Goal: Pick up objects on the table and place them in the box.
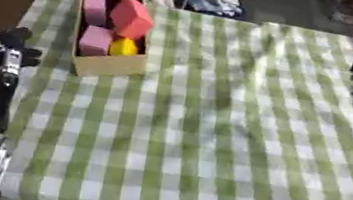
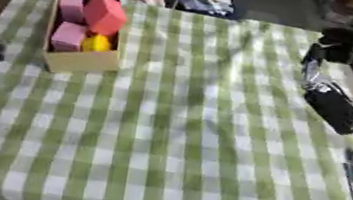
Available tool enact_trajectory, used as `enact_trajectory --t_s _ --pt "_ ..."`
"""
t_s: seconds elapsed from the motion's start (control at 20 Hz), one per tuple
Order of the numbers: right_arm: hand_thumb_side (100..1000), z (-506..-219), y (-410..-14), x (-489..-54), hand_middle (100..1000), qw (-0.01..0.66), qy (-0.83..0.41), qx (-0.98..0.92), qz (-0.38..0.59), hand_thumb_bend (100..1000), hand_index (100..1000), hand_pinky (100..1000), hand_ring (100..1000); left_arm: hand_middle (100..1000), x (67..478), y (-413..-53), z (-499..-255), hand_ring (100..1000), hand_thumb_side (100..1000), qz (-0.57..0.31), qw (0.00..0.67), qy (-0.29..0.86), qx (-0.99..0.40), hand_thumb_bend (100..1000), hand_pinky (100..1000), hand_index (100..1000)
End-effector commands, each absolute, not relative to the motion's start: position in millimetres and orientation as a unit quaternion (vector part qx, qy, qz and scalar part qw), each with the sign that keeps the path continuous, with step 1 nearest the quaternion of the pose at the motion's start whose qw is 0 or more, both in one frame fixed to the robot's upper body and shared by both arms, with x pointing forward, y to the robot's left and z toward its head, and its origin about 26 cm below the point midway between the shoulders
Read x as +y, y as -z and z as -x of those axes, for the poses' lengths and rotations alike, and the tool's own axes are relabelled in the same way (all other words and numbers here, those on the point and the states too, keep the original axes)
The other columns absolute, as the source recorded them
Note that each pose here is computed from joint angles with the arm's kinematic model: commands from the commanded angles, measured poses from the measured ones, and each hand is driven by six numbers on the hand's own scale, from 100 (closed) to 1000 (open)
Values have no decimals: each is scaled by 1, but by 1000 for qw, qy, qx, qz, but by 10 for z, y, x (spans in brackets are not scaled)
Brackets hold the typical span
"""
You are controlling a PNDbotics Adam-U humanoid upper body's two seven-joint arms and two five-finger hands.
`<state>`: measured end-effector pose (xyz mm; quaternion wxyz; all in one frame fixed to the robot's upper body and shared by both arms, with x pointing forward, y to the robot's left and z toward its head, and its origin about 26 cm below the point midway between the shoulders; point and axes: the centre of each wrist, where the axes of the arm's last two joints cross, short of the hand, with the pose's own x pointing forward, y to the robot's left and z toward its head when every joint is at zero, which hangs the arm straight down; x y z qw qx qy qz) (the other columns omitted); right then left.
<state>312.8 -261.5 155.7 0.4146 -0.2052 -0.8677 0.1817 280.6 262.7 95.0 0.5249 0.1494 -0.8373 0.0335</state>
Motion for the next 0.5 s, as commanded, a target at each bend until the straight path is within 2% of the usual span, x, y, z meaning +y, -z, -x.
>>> enact_trajectory --t_s 0.05,0.5 --pt "450 -3082 -1468 -2613 641 426 -162 -869 194 100 824 683 651 722 2621 -974 -2804 638 757 -152 523 -29 -838 300 649 761" --pt "437 -2997 -1107 -2489 635 459 -142 -858 183 100 840 680 644 731 2560 -939 -2801 647 763 -139 532 -11 -835 295 655 767"
